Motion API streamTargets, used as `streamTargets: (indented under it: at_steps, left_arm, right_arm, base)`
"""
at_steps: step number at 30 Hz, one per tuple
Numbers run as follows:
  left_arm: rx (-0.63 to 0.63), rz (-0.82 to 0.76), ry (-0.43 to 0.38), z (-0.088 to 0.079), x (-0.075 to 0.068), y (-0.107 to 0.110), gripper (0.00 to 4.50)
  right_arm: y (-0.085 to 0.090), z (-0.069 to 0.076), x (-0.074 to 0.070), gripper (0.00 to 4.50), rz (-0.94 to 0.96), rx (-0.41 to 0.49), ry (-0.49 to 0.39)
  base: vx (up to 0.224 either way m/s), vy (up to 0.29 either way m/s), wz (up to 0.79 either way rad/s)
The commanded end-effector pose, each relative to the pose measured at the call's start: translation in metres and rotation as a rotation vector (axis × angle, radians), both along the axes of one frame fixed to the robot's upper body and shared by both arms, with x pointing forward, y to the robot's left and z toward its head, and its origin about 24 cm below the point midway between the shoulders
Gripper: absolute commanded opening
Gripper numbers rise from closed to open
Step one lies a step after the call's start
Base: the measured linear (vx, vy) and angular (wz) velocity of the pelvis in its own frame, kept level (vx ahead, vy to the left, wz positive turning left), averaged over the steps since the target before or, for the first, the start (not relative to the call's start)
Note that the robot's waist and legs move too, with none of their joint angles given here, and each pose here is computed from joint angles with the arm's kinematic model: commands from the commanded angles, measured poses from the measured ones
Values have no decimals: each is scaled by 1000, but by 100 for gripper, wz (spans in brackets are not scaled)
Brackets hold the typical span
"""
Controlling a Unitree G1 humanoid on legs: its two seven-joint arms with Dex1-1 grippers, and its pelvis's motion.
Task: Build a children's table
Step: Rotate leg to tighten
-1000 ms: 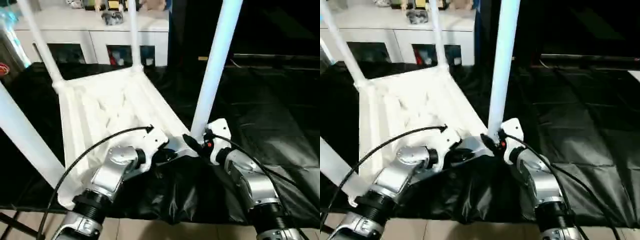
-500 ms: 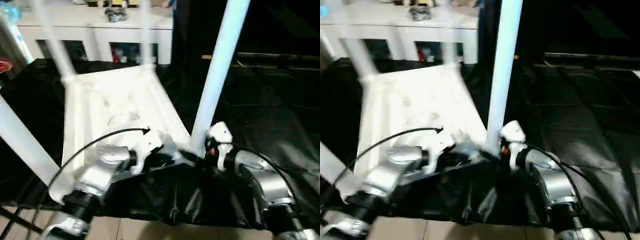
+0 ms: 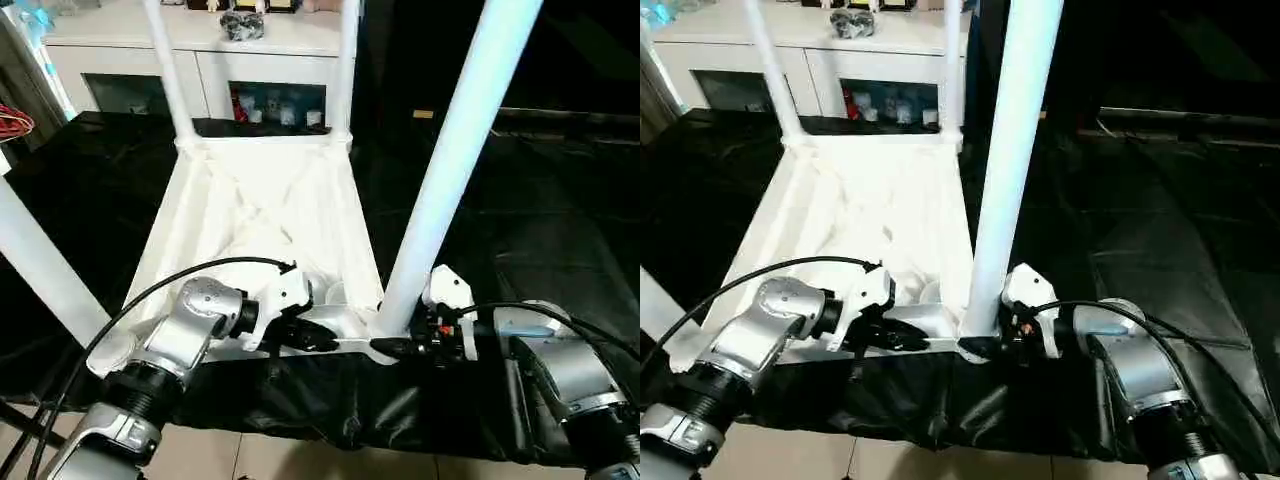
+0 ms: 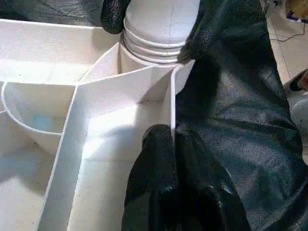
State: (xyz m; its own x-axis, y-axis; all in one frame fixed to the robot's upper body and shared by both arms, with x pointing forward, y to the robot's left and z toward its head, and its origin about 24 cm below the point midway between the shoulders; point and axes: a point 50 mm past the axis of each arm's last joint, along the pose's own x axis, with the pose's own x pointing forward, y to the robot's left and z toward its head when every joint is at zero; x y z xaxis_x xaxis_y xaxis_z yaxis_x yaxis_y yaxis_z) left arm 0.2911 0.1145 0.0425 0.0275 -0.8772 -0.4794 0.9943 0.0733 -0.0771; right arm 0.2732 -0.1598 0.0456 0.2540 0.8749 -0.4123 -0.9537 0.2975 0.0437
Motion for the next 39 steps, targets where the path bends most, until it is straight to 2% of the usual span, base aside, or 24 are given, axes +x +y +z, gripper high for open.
streamTargets:
  at_steps: [1, 7, 12, 13, 14, 15, 17, 18, 22, 23, 24, 25, 27, 29, 32, 39]
  left_arm:
    - [-22, -21, -25, 7, 4, -7, 0]
    - [-40, 11, -7, 3, 2, -8, 0]
    - [-93, 173, -35, 2, 5, -28, 0]
    - [-93, 173, -35, 2, 5, -28, 0]
    - [-102, 198, -37, 1, 5, -32, 0]
    - [-120, 244, -46, 0, 4, -44, 0]
    - [-126, 259, -51, 0, 4, -48, 0]
    - [-140, 270, -53, 1, 1, -57, 0]
    - [-175, 269, -54, 3, -6, -76, 0]
    - [-179, 266, -51, 3, -7, -77, 0]
    - [-188, 252, -42, 4, -10, -80, 0]
    - [-188, 252, -42, 4, -10, -80, 0]
    - [-185, 252, -42, 3, -10, -80, 0]
    - [-159, 250, -50, 2, -8, -72, 0]
    - [-151, 235, -50, 2, -5, -63, 0]
    - [-141, 155, -38, 6, -2, -46, 0]
  right_arm:
    - [12, -5, -8, 279, 79, 24, 39]
    - [17, -9, -12, 268, 73, 61, 69]
    - [32, -19, 2, 266, -227, 128, 48]
    - [32, -19, 2, 265, -227, 128, 48]
    - [36, -21, 4, 265, -282, 145, 54]
    - [48, -25, 8, 265, -379, 174, 60]
    - [52, -26, 9, 265, -407, 178, 59]
    - [61, -27, 10, 265, -437, 186, 59]
    - [76, -25, 12, 265, -480, 197, 49]
    - [77, -24, 12, 265, -478, 197, 45]
    - [77, -22, 12, 300, -471, 194, 19]
    - [77, -22, 12, 300, -471, 194, 19]
    - [75, -19, 13, 335, -482, 212, 21]
    - [62, -14, 14, 338, -471, 209, 7]
    - [50, -11, 14, 377, -424, 174, 2]
    - [29, -6, 4, 377, -213, 112, 40]
  base:
    - [0, 0, 0]
    - [0, 0, 0]
    - [0, 0, 0]
    - [0, 0, 0]
    - [0, 0, 0]
    - [0, 0, 0]
    - [0, 0, 0]
    - [0, 0, 0]
    - [0, 0, 0]
    - [0, 0, 0]
    - [0, 0, 0]
    - [0, 0, 0]
    - [0, 0, 0]
    - [0, 0, 0]
    - [0, 0, 0]
    - [0, 0, 0]
